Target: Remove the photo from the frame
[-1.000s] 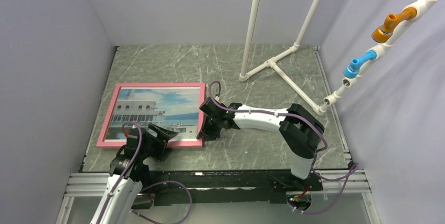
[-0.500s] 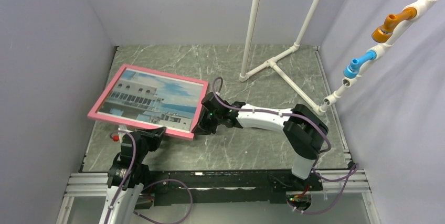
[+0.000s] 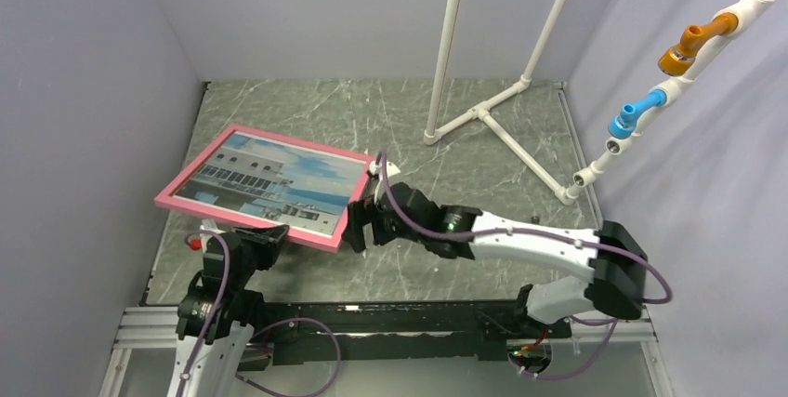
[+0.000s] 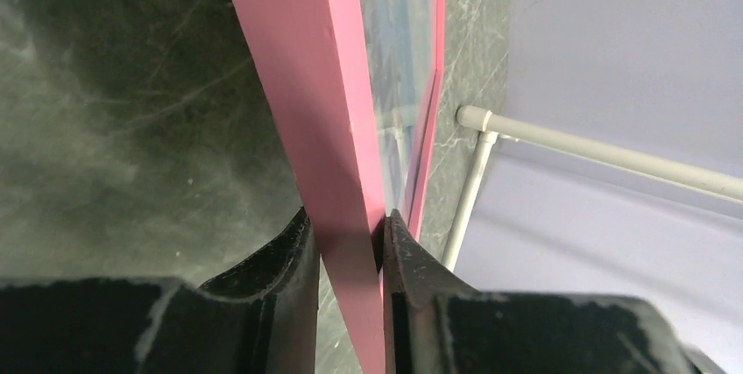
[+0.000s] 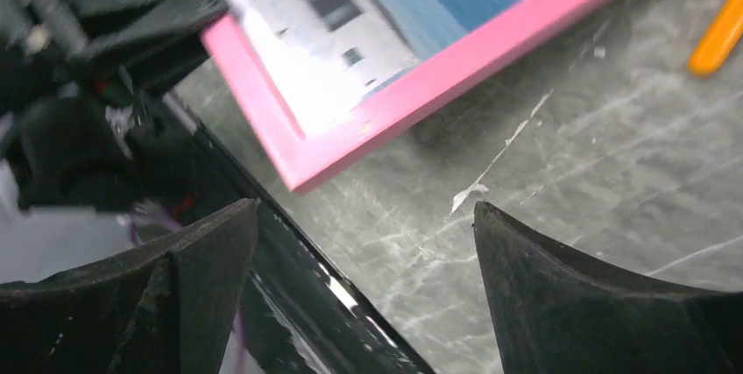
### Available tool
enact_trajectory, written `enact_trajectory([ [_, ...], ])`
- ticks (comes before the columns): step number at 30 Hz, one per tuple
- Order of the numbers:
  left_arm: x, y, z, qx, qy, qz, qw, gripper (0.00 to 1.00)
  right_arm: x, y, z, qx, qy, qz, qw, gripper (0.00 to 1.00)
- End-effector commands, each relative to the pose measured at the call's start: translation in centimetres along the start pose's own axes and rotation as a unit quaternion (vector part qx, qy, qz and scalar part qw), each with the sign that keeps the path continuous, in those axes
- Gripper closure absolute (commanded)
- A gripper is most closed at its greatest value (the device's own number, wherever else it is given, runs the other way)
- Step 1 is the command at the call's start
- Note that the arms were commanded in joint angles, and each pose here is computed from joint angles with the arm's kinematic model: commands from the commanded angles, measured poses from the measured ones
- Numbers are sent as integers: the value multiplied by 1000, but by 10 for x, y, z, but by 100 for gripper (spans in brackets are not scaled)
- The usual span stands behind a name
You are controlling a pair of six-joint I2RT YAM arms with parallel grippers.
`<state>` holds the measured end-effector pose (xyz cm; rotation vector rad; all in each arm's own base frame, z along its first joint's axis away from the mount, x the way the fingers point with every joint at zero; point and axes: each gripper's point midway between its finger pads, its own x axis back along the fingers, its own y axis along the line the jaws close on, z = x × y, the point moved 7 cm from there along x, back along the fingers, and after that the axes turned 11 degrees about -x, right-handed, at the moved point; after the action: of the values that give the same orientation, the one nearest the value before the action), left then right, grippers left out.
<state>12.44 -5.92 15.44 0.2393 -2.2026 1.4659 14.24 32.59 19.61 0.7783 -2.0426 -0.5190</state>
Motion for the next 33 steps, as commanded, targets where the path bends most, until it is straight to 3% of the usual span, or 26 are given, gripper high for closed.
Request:
enact_trajectory([
  [1,21,6,2,-43,26,-54,997,100,33,2,-1,254,-121,-3,960,5],
  [3,31,4,1,-44,32,-69,996,100,41,3,2,298,-167,-45,939,4],
  [8,60,-10,-10,-51,16,-77,996,100,50,2,14,403,-191,-116,887,4],
  [14,84,-23,-17,-45,-3,-54,998,100,33,19,13,493,-219,-82,838,7],
  [19,93,-27,-17,-39,2,-56,998,100,22,43,15,535,-233,-116,804,12],
  [27,106,-39,-19,-33,6,-37,999,100,6,82,36,566,-257,-145,770,16],
  [33,112,-46,-19,-23,14,-24,999,100,-5,98,39,563,-282,-134,765,32],
])
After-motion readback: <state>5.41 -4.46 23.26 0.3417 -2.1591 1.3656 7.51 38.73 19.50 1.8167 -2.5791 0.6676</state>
